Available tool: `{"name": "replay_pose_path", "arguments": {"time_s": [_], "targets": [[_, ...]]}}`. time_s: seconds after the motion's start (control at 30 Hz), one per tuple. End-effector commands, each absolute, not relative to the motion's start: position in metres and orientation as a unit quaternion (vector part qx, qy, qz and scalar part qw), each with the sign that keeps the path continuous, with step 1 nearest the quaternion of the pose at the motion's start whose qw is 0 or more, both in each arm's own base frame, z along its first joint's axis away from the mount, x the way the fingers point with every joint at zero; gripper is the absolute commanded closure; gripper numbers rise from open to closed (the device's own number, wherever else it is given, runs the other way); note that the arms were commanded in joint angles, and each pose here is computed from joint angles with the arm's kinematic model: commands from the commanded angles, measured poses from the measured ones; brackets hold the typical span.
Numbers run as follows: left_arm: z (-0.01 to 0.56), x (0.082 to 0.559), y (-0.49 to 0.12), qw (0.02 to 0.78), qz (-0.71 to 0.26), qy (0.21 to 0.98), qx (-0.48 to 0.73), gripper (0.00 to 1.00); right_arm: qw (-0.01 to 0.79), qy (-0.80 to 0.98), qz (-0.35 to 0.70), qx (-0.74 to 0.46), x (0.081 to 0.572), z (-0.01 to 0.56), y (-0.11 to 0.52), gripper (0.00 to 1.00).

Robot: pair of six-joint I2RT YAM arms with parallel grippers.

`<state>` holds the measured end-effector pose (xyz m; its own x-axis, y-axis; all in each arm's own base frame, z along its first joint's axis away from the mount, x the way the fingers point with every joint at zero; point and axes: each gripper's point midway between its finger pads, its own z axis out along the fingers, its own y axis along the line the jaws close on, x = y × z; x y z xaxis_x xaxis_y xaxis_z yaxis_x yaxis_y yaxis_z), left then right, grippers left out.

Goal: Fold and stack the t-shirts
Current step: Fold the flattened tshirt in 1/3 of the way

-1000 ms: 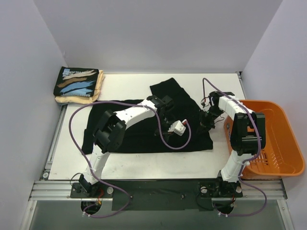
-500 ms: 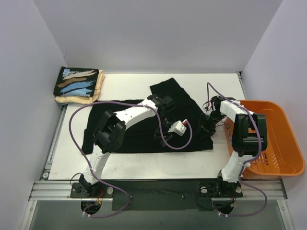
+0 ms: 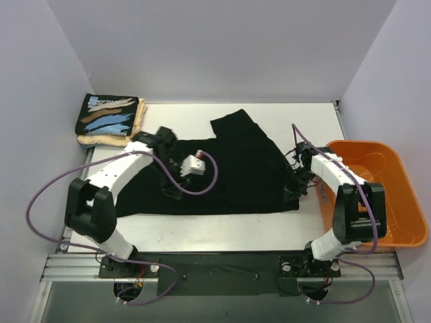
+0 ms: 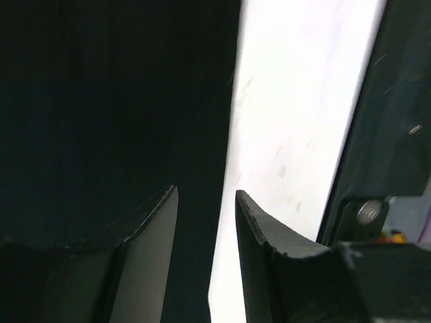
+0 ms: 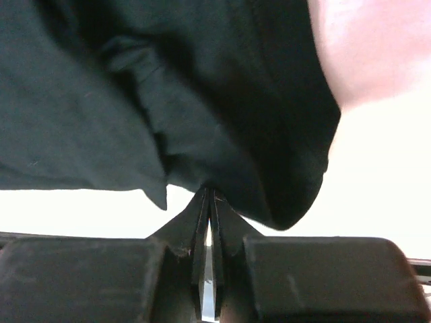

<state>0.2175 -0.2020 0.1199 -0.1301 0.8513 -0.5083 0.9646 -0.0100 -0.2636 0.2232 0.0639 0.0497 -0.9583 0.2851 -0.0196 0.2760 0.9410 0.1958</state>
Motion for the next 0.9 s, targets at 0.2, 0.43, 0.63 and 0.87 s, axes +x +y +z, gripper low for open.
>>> {"name": "replay_pose_path", "arguments": {"time_s": [0.2,0.43,0.63,0.87], "targets": [[0.042,0.242,-0.006,0.076,-0.046,0.812,0.577,0.44,-0.041,0.981,0.017,0.189,0.202,-0.002,0.033,1.0],[0.009,0.229,0.011,0.059,-0.008,0.813,0.579,0.39,-0.044,0.98,0.011,0.192,0.201,-0.002,0.025,1.0],[-0.002,0.232,0.012,0.083,0.009,0.81,0.58,0.42,-0.042,0.98,0.009,0.196,0.197,0.001,0.023,0.99],[0.006,0.207,0.005,0.068,-0.029,0.811,0.581,1.0,-0.048,0.977,0.018,0.209,0.183,0.006,0.028,1.0]]}}
